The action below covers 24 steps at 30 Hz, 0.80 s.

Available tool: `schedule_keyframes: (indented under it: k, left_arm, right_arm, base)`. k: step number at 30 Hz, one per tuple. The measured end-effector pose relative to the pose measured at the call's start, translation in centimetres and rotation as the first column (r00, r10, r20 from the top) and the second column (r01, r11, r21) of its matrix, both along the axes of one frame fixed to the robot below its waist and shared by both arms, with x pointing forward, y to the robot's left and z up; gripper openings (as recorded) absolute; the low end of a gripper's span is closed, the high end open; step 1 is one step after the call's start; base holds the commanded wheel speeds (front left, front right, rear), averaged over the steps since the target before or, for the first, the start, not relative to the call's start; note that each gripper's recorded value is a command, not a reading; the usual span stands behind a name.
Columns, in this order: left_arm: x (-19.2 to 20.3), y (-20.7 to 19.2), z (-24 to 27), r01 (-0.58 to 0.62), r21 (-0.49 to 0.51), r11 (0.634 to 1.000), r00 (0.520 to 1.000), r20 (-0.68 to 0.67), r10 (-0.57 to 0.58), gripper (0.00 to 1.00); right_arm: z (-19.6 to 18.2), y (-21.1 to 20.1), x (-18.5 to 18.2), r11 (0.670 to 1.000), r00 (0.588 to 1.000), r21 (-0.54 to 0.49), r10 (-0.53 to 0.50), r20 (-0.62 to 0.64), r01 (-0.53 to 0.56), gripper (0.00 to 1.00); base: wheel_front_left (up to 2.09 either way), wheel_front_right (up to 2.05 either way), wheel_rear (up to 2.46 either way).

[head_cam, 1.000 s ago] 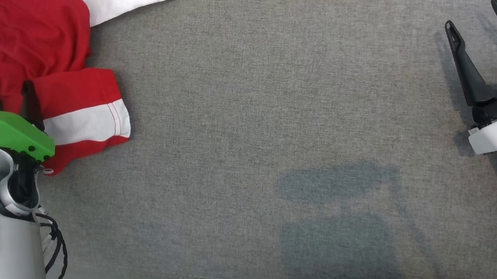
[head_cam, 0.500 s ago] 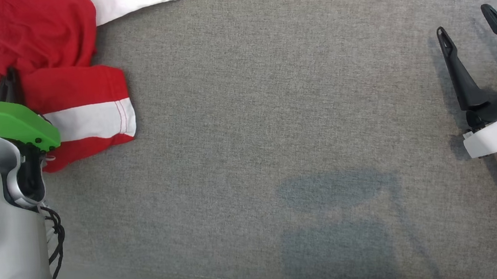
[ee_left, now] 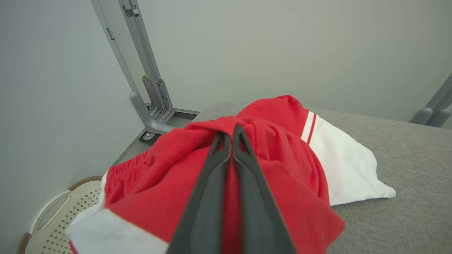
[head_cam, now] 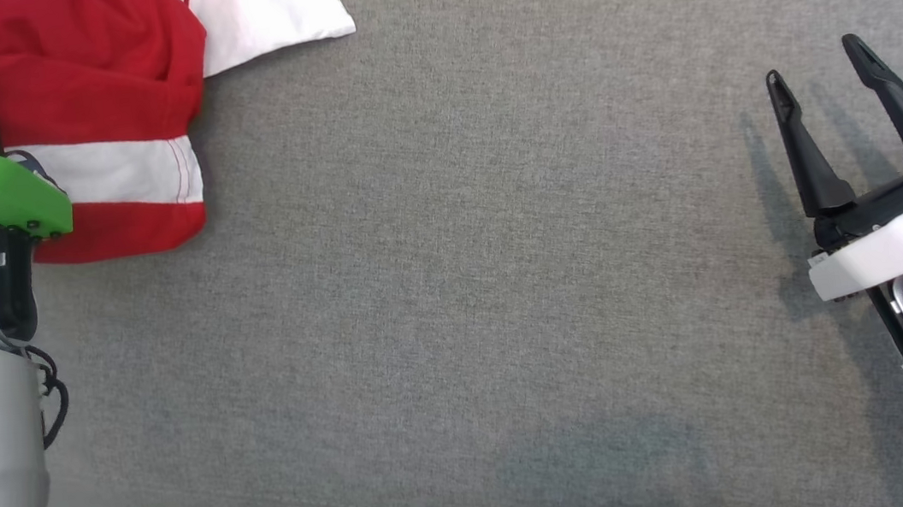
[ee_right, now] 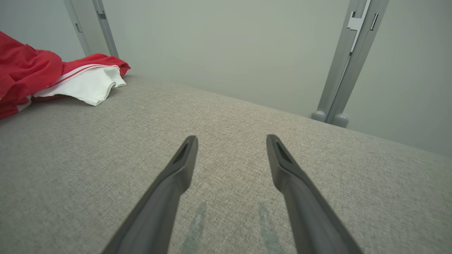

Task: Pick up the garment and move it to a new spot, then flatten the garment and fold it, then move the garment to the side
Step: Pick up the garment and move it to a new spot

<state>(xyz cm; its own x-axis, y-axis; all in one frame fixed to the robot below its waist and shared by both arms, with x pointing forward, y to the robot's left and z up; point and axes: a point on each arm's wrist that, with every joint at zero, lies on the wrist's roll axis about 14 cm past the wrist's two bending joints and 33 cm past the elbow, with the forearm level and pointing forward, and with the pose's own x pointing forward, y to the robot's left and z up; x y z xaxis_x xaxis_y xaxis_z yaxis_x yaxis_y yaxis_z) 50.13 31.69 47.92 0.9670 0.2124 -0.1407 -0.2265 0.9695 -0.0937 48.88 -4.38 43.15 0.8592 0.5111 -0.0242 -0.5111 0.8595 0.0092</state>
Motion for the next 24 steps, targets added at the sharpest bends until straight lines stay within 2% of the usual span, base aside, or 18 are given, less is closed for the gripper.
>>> schedule_keyframes:
  k: [6, 14, 17, 18, 19, 24]
  left_arm:
    - [0.9, -2.2, 5.7, 0.123, 0.142, 0.982, 0.982, 0.128, -0.141, 0.0]
    - [1.6, -7.5, 12.0, 0.281, 0.31, 0.908, 0.906, 0.228, -0.358, 0.0]
    - [1.5, -10.5, 12.4, 0.357, 0.369, 0.858, 0.868, 0.207, -0.451, 0.0]
    - [1.5, -10.5, 12.4, 0.357, 0.369, 0.858, 0.868, 0.207, -0.451, 0.0]
    - [1.4, -11.7, 12.5, 0.384, 0.385, 0.839, 0.852, 0.202, -0.483, 0.0]
    - [0.0, -19.7, 12.2, 0.566, 0.433, 0.701, 0.722, 0.15, -0.676, 0.0]
  right_arm:
    - [2.3, 0.3, -0.6, 0.999, 0.999, 0.04, -0.022, 0.033, 0.021, 1.0]
    - [4.8, -1.3, -1.9, 0.991, 0.993, 0.084, -0.11, 0.049, 0.106, 1.0]
    - [5.3, -2.5, -2.7, 0.985, 0.986, 0.083, -0.157, 0.048, 0.153, 1.0]
    - [5.3, -2.5, -2.7, 0.985, 0.986, 0.083, -0.157, 0.048, 0.153, 1.0]
    - [5.3, -2.9, -3.1, 0.982, 0.984, 0.083, -0.171, 0.042, 0.167, 1.0]
    - [5.1, -5.8, -5.6, 0.966, 0.967, 0.058, -0.255, 0.02, 0.253, 1.0]
  base:
    - [0.0, 0.0, 0.0]
    - [0.0, 0.0, 0.0]
    - [0.0, 0.0, 0.0]
    - [0.0, 0.0, 0.0]
    - [0.0, 0.0, 0.0]
    - [0.0, 0.0, 0.0]
